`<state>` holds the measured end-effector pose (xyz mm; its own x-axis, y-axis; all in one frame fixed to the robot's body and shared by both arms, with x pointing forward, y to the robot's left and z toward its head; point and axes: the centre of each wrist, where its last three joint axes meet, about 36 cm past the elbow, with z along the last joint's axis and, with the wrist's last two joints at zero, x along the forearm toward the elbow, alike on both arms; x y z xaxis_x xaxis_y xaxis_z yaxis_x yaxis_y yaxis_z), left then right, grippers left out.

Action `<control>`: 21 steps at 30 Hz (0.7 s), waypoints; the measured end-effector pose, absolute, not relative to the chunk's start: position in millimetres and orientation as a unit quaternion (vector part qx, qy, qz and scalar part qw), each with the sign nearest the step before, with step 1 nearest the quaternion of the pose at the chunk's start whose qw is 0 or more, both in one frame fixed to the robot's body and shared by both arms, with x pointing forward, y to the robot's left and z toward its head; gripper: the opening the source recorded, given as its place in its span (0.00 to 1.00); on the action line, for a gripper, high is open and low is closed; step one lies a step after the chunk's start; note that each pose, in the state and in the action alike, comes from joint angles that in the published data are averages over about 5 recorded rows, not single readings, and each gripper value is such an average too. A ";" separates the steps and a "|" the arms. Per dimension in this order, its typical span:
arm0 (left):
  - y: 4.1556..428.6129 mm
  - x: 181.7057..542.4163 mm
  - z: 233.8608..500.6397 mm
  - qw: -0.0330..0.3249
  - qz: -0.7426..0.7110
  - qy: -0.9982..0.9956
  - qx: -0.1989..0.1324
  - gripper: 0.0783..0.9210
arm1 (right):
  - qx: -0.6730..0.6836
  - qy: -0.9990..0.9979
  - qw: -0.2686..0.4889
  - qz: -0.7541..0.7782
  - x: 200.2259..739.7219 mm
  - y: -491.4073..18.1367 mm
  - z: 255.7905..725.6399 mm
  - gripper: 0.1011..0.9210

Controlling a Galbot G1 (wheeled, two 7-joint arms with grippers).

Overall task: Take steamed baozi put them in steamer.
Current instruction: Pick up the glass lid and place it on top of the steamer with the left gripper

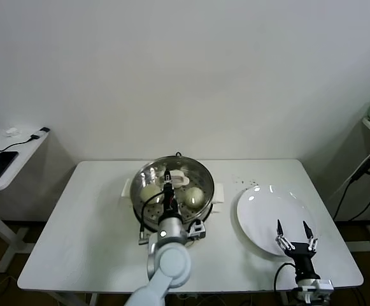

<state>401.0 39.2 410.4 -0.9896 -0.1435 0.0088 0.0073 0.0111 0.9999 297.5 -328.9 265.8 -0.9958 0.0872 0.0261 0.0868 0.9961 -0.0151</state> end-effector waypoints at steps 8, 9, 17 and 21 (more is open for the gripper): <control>42.1 402.0 408.4 0.055 -0.703 -0.708 0.048 0.14 | -0.039 -0.999 0.013 0.007 297.6 -327.5 265.2 0.88; 42.3 401.7 408.6 0.056 -0.702 -0.709 0.047 0.17 | -0.038 -0.999 0.013 0.007 297.7 -327.4 265.3 0.88; 44.4 390.4 416.5 0.052 -0.689 -0.722 0.033 0.44 | -0.034 -0.999 0.014 0.007 299.0 -326.4 267.4 0.88; 49.2 380.2 426.2 0.045 -0.673 -0.738 0.026 0.58 | -0.032 -0.999 0.015 0.007 300.1 -325.3 268.9 0.88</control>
<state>380.2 49.2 426.2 -0.9946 -0.0983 0.0320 0.0229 0.0925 0.9954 300.1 -325.3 268.9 -0.9975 0.0648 0.0293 0.0644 0.9978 -0.0147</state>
